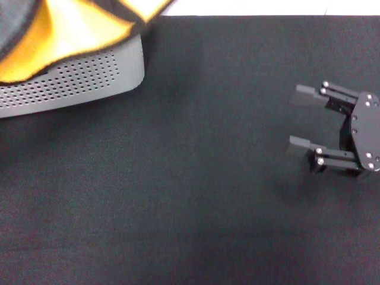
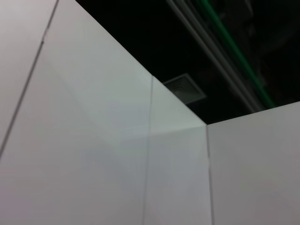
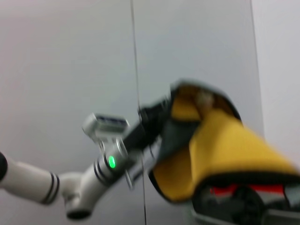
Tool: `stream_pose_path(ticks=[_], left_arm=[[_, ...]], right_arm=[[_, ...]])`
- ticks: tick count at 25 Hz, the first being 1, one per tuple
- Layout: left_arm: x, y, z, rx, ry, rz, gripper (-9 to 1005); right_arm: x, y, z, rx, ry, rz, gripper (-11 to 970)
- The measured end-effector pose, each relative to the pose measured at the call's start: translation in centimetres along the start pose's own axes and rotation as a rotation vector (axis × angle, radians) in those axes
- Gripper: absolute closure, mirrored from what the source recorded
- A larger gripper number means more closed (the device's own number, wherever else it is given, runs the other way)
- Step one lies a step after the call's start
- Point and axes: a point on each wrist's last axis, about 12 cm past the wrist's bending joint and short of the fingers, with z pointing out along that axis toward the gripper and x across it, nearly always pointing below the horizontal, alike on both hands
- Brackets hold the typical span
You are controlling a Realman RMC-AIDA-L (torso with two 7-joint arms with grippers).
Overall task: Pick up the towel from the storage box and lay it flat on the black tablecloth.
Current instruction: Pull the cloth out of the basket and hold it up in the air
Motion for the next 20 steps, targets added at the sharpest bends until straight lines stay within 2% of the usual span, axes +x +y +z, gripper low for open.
stream_pose_path(ticks=[4, 12, 20], left_arm=[[2.6, -0.9, 0.0, 0.017, 0.029, -0.065, 985], [7.3, -2.6, 0.5, 0.019, 0.033, -0.118, 984], [9.4, -3.1, 1.6, 0.019, 0.044, -0.181, 986]], right_arm=[[-0.8, -0.2, 0.8, -0.018, -0.062, -0.023, 182], [-1.0, -1.0, 2.7, -0.040, -0.101, -0.034, 183], [-0.5, -1.2, 4.3, -0.052, -0.156, 0.002, 195]])
